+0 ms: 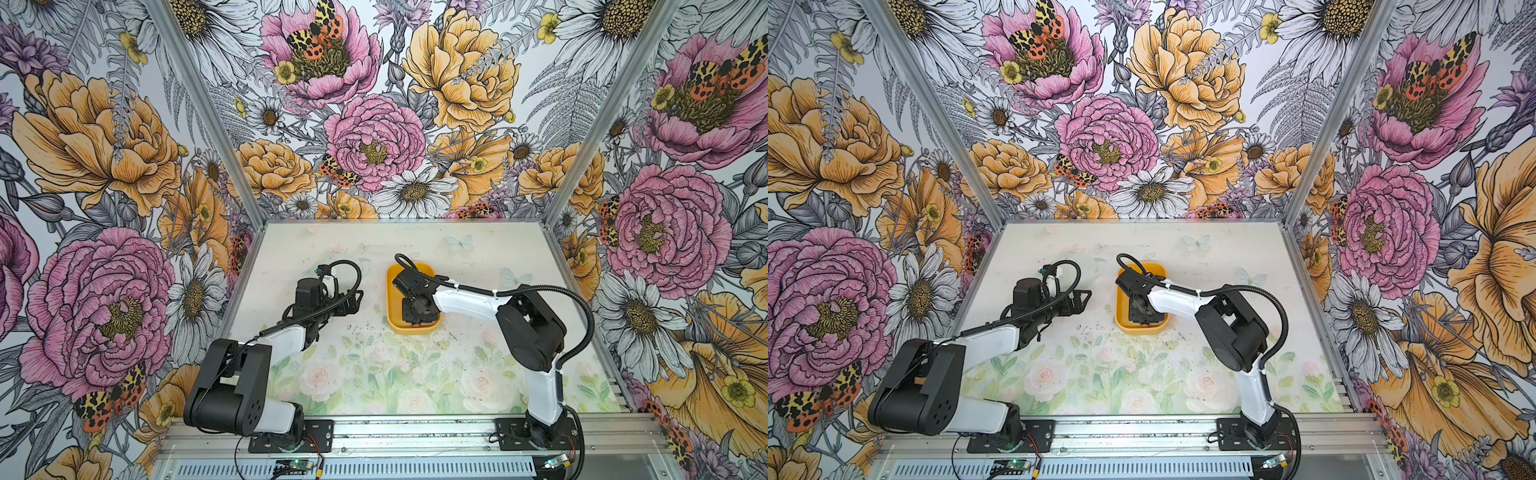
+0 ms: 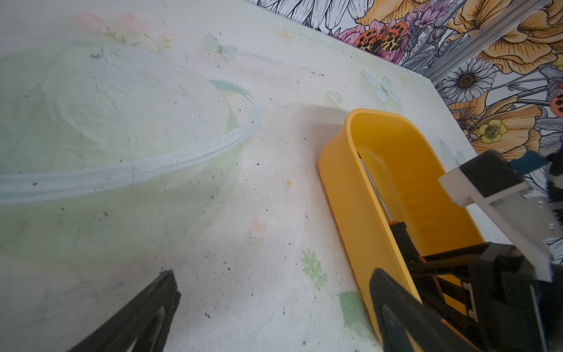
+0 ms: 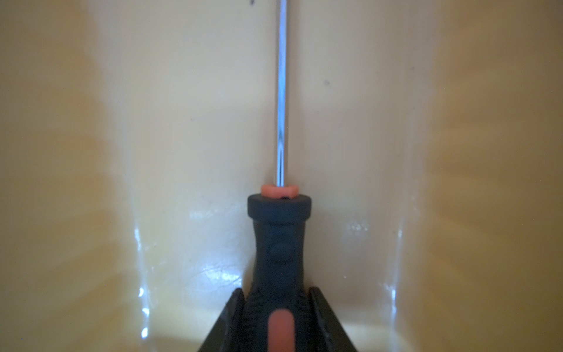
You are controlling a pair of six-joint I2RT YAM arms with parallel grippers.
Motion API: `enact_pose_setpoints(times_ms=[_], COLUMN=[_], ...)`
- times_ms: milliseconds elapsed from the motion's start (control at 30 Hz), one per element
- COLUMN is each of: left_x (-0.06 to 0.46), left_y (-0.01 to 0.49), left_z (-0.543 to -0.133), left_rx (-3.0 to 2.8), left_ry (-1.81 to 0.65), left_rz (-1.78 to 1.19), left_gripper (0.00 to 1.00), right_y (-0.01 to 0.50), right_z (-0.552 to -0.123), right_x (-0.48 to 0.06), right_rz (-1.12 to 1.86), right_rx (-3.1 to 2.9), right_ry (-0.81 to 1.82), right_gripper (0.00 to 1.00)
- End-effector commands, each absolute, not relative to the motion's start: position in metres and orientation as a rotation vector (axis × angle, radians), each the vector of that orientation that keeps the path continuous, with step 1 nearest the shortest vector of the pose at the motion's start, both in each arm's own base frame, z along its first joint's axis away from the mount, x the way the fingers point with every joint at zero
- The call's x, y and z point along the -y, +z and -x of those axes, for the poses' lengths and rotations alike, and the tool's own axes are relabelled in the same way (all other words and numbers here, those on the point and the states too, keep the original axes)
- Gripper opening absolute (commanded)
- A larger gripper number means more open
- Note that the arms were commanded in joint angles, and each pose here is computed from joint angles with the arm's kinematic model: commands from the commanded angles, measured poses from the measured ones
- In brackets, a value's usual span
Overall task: Put the screwdriver in the bin
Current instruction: Place the screwdriver into the bin.
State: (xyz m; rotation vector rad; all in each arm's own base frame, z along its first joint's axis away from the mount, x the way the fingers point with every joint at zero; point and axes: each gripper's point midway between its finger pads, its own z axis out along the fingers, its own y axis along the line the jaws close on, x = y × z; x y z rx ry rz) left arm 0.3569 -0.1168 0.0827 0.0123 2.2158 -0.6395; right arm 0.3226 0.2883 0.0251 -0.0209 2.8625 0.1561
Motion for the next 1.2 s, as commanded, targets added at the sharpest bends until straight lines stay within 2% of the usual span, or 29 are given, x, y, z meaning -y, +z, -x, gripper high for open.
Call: enact_pose_setpoints(times_ms=[0, 567, 767, 967, 1167], left_x=[0.118, 0.118, 0.119, 0.119, 0.121], left_y=[0.087, 0.087, 0.087, 0.090, 0.105], left_z=[-0.357, -0.357, -0.357, -0.358, -0.358], left_rx=[-2.194, -2.193, -2.192, -2.187, -2.152], left_ry=[-0.668, -0.669, -0.668, -0.674, -0.690], left_rz=[-0.006, -0.011, -0.013, -0.010, -0.009], left_gripper=[0.99, 0.99, 0.99, 0.99, 0.99], right_y=[0.030, 0.039, 0.051, 0.075, 0.119], right_z=[-0.322, -0.325, -0.328, -0.328, -0.323], right_x=[-0.292, -0.299, -0.299, -0.301, -0.301], right_rz=[0.048, 0.102, 0.111, 0.148, 0.255], right_rx=[-2.861, -2.847, -2.818, -2.782, -2.702], right_ry=[0.151, 0.177, 0.182, 0.232, 0.330], right_gripper=[0.37, 0.44, 0.55, 0.58, 0.59])
